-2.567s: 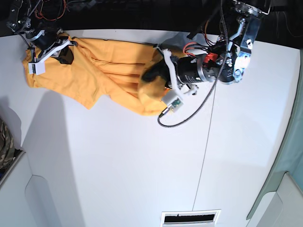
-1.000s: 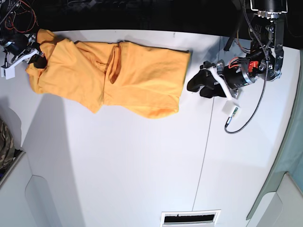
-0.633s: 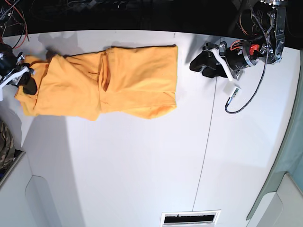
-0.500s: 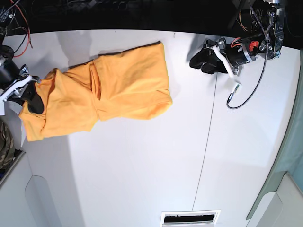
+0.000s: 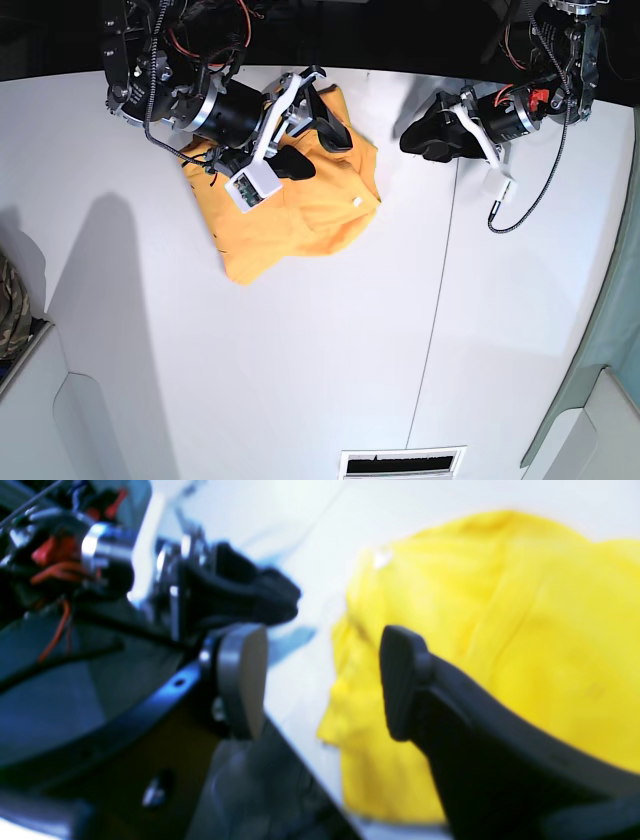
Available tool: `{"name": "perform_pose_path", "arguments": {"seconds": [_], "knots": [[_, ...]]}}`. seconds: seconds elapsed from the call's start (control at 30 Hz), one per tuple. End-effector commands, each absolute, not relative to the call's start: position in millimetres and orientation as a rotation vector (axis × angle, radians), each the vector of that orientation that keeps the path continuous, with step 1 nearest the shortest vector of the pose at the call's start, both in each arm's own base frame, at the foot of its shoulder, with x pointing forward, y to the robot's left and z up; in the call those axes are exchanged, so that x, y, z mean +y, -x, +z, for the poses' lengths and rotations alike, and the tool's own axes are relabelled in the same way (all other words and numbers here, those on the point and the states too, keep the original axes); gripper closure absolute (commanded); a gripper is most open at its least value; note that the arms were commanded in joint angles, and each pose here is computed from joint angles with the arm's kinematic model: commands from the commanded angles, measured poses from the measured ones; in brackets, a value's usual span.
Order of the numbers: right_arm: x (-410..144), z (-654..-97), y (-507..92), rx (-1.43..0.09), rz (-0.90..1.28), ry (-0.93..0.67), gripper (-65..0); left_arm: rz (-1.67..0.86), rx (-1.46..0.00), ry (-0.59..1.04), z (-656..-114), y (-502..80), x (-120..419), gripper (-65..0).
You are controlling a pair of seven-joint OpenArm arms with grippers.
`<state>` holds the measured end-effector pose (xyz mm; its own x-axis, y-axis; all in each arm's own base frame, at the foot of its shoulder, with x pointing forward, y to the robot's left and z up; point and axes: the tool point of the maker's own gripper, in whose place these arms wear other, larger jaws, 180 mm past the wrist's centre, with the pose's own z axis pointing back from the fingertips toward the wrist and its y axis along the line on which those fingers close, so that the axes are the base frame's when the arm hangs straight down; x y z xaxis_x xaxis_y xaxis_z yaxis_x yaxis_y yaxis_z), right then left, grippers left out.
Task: Layout the t-shirt on the table in an organized manner, then fold the t-shirt properly
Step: 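Grasp the folded shirt with both grippers and fold it in half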
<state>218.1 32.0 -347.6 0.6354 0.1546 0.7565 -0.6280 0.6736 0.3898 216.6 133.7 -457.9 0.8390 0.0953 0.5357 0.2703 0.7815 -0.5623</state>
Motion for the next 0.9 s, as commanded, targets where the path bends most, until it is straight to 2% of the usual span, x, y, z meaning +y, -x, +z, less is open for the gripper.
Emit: {"name": "perform_pose_path", "arguments": {"seconds": [0.0,0.13,0.17,0.2,0.23,0.27,0.3,0.33,0.37,0.4,0.57,0.7,0.87], "knots": [[32.8,-331.2,-230.7,-0.832,0.475,-0.717,-34.9,-0.109,-0.579,0.646,-454.4,-220.1,145.1,-39.1],[20.3,-315.0,-258.2,-0.918,0.455,-0.685,-34.8,-0.136,-0.642,0.657,-427.9,-234.2,157.1,-38.0],[13.9,-309.9,-267.4,-0.945,0.445,-0.669,-34.7,-0.160,-0.663,0.659,-417.6,-238.5,156.6,-34.7],[5.4,-304.0,-278.2,-0.981,0.428,-0.646,-34.3,-0.187,-0.685,0.666,-406.4,-242.6,153.3,-28.4],[-5.0,-298.6,-289.4,-1.017,0.409,-0.613,-31.2,-0.215,-0.706,0.680,-394.4,-245.8,147.0,-20.2],[-17.1,-294.7,-300.5,-1.049,0.390,-0.565,-25.3,-0.244,-0.724,0.703,-382.4,-247.4,138.2,-11.7],[-29.3,-292.3,-311.0,-1.071,0.365,-0.515,-17.0,-0.276,-0.745,0.724,-371.3,-248.5,128.0,-5.0],[-41.2,-291.7,-320.8,-1.081,0.334,-0.468,-8.3,-0.314,-0.756,0.739,-363.7,-247.9,117.3,-0.9],[-50.5,-291.8,-329.6,-1.087,0.308,-0.433,-0.8,-0.350,-0.756,0.754,-359.7,-245.6,106.2,0.0],[-58.6,-294.4,-337.2,-1.085,0.286,-0.404,0.0,-0.379,-0.747,0.771,-359.2,-241.7,95.2,0.0],[-75.4,-328.0,-370.8,-1.030,0.247,-0.352,0.0,-0.512,-0.671,0.806,-380.7,-215.2,41.2,0.0],[-60.6,-360.5,-395.7,-0.976,0.292,-0.438,0.0,-0.564,-0.604,0.845,-398.3,-193.5,0.3,0.0],[-49.1,-411.1,-398.6,-0.803,0.315,-0.456,0.0,-0.499,-0.521,0.863,-433.1,-178.8,-12.1,0.0]]}}
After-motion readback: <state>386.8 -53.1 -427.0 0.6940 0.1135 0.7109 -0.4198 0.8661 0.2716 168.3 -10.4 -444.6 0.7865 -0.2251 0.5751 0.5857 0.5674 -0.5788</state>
